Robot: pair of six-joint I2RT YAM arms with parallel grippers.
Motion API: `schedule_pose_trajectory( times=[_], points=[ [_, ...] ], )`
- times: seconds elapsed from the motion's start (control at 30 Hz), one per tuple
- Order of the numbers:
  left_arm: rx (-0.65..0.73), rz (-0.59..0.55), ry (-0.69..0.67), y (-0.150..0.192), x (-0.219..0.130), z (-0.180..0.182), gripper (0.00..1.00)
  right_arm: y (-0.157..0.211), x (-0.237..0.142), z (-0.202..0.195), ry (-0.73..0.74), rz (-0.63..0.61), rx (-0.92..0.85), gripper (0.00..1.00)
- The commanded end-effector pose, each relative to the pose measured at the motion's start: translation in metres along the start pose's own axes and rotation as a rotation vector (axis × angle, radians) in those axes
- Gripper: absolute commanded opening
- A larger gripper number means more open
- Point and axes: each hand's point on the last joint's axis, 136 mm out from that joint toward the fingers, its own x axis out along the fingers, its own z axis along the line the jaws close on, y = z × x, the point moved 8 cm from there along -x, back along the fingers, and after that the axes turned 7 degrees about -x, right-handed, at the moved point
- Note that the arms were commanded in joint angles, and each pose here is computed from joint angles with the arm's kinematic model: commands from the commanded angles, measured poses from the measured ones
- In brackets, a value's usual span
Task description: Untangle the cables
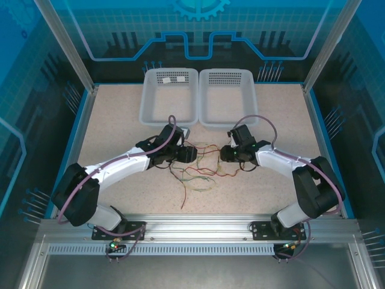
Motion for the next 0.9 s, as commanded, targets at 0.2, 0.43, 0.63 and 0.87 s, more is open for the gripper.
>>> schedule_pose_trajectory(
  times=[0.2,0.43,0.63,0.87],
  points=[
    [-0.014,-0.035,-0.012,-0.001,0.000,0.001,0.64,-0.016,-0.043,0.009,0.020,-0.080,-0.036,0.04],
    [0.002,-0.062,0.015,-0.010,-0.002,-0.006,0.64,-0.031,-0.088,0.017,0.002,-0.188,-0.043,0.00],
    [0.119,-0.147,0.166,-0.017,-0.023,-0.031,0.65,-0.040,-0.114,0.021,0.001,-0.232,-0.033,0.00],
    [0.335,-0.403,0.497,-0.021,-0.075,-0.070,0.73,-0.053,-0.149,0.035,-0.058,-0.308,-0.060,0.00]
  ],
)
